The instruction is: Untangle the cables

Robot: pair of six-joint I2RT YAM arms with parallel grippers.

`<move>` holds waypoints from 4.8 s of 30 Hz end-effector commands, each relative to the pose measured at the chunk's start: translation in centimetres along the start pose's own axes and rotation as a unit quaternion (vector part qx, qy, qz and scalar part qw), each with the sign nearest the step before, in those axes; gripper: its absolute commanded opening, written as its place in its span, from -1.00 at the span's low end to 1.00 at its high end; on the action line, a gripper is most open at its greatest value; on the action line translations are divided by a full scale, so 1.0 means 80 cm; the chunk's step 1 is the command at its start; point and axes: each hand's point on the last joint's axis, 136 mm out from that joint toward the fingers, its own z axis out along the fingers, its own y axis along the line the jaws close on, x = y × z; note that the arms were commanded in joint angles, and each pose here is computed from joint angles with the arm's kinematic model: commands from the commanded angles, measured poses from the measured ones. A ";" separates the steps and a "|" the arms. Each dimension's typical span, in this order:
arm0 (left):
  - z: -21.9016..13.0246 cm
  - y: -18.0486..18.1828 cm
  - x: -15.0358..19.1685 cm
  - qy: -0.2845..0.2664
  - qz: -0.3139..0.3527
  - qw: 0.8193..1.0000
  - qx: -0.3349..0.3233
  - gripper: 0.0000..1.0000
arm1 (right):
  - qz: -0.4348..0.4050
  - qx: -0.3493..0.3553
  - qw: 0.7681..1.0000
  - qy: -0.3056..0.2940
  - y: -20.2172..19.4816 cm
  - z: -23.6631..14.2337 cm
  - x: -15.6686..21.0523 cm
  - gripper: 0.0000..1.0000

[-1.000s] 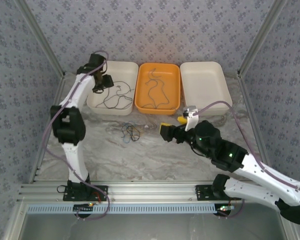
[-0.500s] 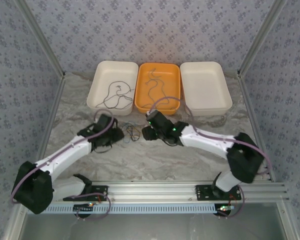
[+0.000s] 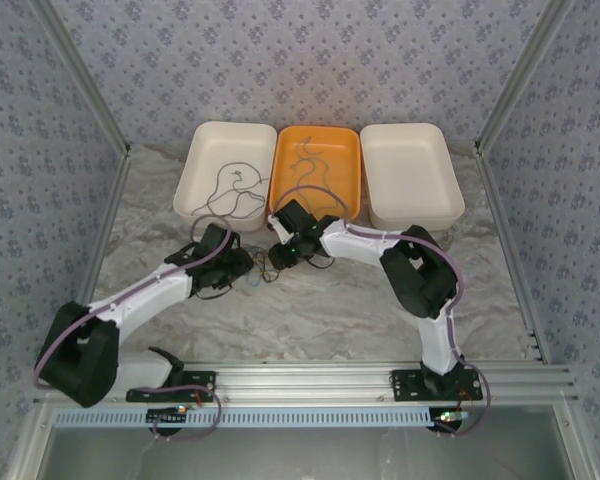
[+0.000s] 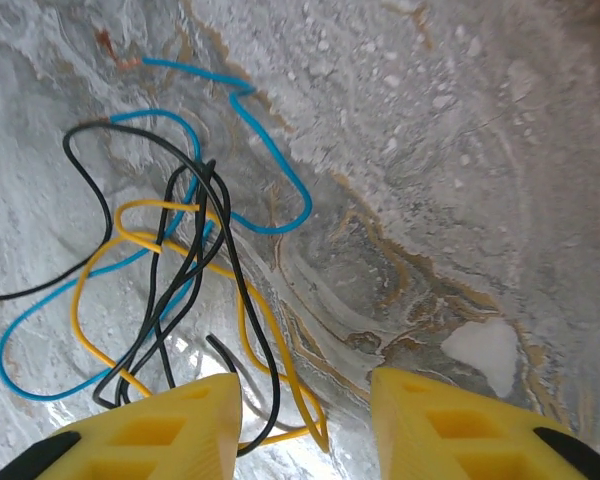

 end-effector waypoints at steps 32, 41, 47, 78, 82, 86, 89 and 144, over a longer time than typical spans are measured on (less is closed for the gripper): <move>0.027 -0.014 -0.043 -0.069 0.046 0.997 0.000 -1.00 | 0.045 0.064 0.989 -0.127 -0.045 -0.187 0.021 -1.00; -0.089 -0.094 -0.015 -0.109 0.098 0.981 0.123 -0.38 | 0.031 0.025 0.987 -0.158 -0.025 -0.212 -0.002 -1.00; -0.106 -0.093 -0.009 -0.103 0.091 0.980 0.141 0.02 | 0.038 0.003 0.984 -0.175 -0.021 -0.234 -0.002 -1.00; 0.012 -0.040 0.102 -0.008 0.165 0.986 -0.022 -0.12 | 0.249 0.208 0.934 -0.146 -0.173 -0.272 0.137 -1.00; 0.029 -0.042 0.109 0.000 0.172 0.985 -0.025 -0.09 | 0.250 0.218 0.935 -0.127 -0.179 -0.260 0.146 -1.00; 0.045 -0.055 0.118 0.014 0.168 0.986 -0.014 -0.09 | 0.250 0.220 0.935 -0.119 -0.181 -0.252 0.149 -1.00; 0.051 -0.062 0.117 0.012 0.169 0.985 -0.017 -0.11 | 0.249 0.221 0.936 -0.115 -0.182 -0.247 0.151 -1.00; 0.071 -0.145 0.066 0.016 0.481 0.876 0.016 -1.00 | 0.230 0.171 0.956 -0.068 -0.163 -0.206 0.154 -1.00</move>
